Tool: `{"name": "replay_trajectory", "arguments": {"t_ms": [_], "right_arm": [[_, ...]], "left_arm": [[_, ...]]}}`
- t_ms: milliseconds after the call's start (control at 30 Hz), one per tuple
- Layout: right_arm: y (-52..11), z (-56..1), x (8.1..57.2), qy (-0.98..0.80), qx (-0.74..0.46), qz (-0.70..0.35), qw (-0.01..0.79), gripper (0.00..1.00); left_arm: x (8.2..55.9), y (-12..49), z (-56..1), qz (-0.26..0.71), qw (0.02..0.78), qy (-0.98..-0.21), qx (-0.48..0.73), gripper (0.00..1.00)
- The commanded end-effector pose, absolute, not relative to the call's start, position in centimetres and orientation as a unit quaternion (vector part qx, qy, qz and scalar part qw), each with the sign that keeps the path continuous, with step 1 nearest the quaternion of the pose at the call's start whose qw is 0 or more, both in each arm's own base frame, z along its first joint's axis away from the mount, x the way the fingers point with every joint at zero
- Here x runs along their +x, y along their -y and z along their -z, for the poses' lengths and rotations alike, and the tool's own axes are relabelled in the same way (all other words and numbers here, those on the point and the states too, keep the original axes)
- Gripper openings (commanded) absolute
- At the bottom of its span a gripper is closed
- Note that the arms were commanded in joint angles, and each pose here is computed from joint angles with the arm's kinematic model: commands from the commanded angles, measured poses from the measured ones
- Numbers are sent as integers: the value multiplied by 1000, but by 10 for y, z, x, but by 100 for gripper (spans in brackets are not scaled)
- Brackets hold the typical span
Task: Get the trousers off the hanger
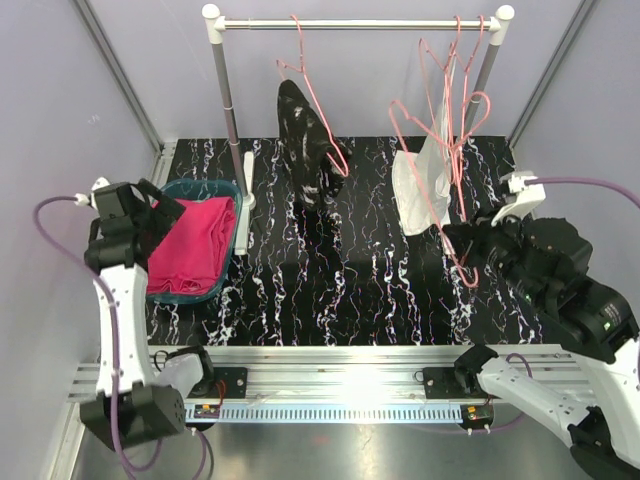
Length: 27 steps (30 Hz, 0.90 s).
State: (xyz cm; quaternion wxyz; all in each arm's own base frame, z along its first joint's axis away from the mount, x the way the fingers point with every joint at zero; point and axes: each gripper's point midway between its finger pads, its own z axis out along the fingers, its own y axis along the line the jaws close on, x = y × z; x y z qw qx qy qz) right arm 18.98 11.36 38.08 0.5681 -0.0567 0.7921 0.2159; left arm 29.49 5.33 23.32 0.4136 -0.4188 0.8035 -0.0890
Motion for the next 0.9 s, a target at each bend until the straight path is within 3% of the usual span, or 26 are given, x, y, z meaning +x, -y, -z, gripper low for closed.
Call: {"name": "replay_trajectory", "arguments": {"t_ms": [0, 133, 500, 667, 867], "right_arm": [[-95, -405, 215, -780, -35, -147, 608, 0], [-96, -430, 250, -757, -14, -102, 645, 0], [-120, -476, 371, -748, 22, -55, 661, 0], [-128, -446, 407, -771, 17, -76, 632, 0], [-131, -408, 407, -792, 23, -86, 604, 0]], "left_arm": [[267, -45, -271, 88, 452, -804, -377, 99], [241, -23, -302, 122, 508, -792, -317, 99], [181, -17, -308, 67, 541, -799, -256, 99], [176, -27, -307, 37, 541, -794, -274, 99], [177, -31, -323, 31, 554, -784, -279, 99]]}}
